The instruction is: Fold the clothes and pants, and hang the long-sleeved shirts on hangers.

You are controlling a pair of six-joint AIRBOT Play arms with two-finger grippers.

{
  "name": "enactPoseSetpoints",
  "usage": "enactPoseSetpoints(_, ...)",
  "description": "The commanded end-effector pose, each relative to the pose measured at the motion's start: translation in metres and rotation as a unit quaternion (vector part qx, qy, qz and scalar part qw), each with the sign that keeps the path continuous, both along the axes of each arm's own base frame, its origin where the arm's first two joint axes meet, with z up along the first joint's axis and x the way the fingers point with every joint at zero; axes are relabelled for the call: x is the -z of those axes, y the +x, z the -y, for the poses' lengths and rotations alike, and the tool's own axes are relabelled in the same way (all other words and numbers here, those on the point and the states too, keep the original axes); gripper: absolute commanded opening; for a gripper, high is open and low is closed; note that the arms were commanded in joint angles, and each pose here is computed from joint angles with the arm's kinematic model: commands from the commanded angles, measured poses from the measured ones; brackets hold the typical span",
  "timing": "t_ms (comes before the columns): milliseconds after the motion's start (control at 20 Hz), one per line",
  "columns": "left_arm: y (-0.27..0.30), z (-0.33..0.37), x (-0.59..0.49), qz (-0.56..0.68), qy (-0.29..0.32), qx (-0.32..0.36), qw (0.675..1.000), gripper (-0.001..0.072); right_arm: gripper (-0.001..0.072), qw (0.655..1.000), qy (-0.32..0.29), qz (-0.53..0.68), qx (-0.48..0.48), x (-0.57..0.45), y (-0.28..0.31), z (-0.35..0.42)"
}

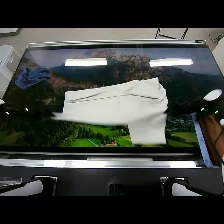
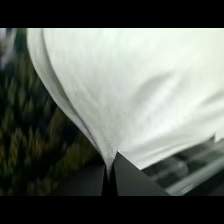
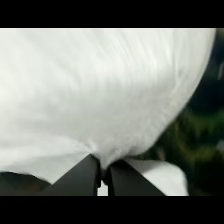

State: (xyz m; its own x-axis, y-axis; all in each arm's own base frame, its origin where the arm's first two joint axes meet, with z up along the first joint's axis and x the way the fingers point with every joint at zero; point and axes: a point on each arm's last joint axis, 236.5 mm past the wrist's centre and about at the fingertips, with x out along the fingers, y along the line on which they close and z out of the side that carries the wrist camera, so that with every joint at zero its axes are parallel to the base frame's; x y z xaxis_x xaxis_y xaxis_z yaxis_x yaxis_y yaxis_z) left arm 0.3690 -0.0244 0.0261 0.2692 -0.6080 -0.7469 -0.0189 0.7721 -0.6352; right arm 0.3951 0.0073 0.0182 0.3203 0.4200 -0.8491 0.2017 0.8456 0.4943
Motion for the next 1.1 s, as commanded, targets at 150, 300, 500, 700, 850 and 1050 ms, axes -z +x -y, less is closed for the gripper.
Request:
enactPoseSetpoints(150, 0.008, -0.020, -0.430, 0.539, 0.167, -0.106, 0.818, 0.0019, 0.0047, 0.826, -0.231, 0.514, 0.010, -0.431, -0.004, 0.026)
enactPoseSetpoints(300, -0.088, 0.011, -0.543, 0.670, 0.195, -0.120, 0.706, 0.0019, 0.0047, 0.741, -0.288, 0.605, 0.039, -0.522, -0.101, 0.014)
enactPoseSetpoints(500, -0.175, 0.034, -0.585, 0.734, 0.203, -0.145, 0.632, 0.0019, 0.0047, 0.693, -0.310, 0.648, 0.064, -0.557, -0.187, 0.000)
enactPoseSetpoints(700, -0.207, 0.043, -0.602, 0.757, 0.187, -0.160, 0.605, 0.0019, 0.0047, 0.628, -0.286, 0.715, 0.114, -0.602, -0.233, -0.005)
enactPoseSetpoints(850, -0.194, 0.038, -0.590, 0.739, 0.198, -0.156, 0.624, 0.0019, 0.0047, 0.642, -0.283, 0.703, 0.116, -0.595, -0.221, 0.000)
enactPoseSetpoints(1050, -0.103, 0.011, -0.486, 0.587, 0.197, -0.130, 0.775, 0.0018, 0.0046, 0.786, -0.241, 0.562, 0.086, -0.505, -0.131, 0.014)
